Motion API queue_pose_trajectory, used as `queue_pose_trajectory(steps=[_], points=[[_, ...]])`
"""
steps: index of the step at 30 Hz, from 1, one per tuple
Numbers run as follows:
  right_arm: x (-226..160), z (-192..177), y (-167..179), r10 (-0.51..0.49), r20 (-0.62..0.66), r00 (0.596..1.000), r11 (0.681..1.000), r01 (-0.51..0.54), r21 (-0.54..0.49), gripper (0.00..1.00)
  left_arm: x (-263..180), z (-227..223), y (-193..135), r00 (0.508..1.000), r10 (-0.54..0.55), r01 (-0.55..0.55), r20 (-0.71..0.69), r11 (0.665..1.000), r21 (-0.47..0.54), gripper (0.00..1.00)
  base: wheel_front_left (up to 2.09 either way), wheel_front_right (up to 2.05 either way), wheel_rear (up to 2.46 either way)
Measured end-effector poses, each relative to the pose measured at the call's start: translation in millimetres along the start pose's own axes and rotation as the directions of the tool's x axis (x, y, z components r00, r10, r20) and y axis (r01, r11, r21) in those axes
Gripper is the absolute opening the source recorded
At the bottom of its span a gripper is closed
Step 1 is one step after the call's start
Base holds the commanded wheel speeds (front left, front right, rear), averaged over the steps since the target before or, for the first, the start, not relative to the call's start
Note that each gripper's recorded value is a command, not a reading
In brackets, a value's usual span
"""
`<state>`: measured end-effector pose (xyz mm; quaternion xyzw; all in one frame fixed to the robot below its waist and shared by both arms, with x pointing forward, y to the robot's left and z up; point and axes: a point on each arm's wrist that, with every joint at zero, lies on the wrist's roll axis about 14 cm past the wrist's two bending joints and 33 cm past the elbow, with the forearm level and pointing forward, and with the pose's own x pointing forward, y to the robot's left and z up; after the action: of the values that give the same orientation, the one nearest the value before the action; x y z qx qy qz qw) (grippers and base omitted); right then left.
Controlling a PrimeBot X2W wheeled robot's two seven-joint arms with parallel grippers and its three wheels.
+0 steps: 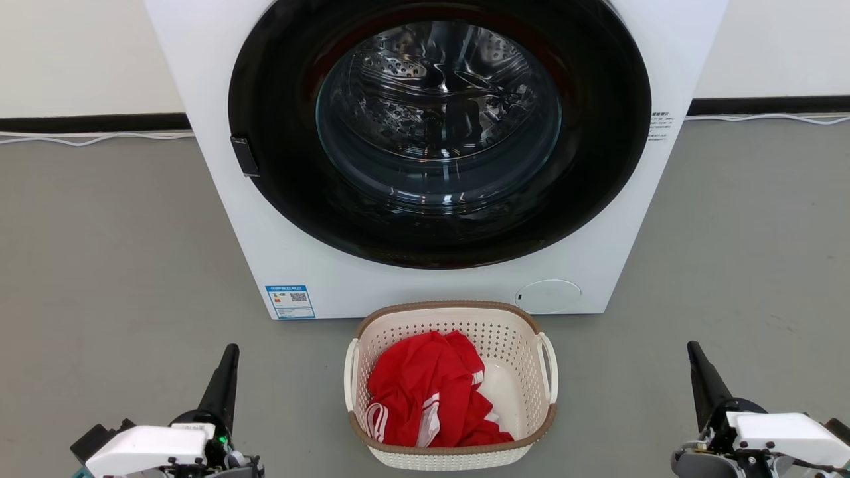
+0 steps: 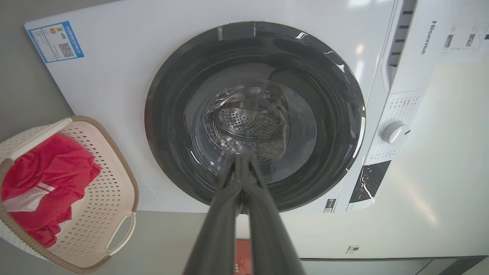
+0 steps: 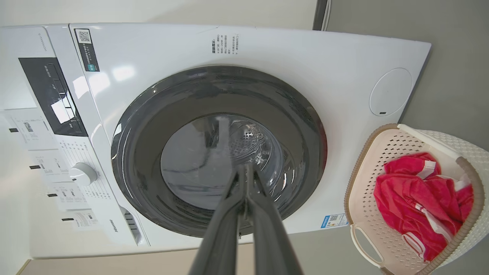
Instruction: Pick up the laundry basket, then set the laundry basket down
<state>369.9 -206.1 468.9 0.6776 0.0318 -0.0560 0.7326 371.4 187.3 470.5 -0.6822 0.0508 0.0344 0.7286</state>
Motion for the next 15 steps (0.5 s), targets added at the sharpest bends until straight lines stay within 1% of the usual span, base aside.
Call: queue_pose_trajectory(steps=[7,15], points=[[2.8,-0.6,8.8,0.030,-0.008,1.000,0.996,-0.030,0.086,0.00,1.0,1.0,-4.1,1.000,-0.020,0.020,-0.003,0.998,-0.067,0.00,0.00,0.00,0.00],[4.6,-0.4,12.5,0.041,-0.007,0.999,0.995,-0.040,0.090,0.00,1.0,1.5,-4.4,1.000,-0.022,0.022,-0.001,0.997,-0.075,0.00,0.00,0.00,0.00]])
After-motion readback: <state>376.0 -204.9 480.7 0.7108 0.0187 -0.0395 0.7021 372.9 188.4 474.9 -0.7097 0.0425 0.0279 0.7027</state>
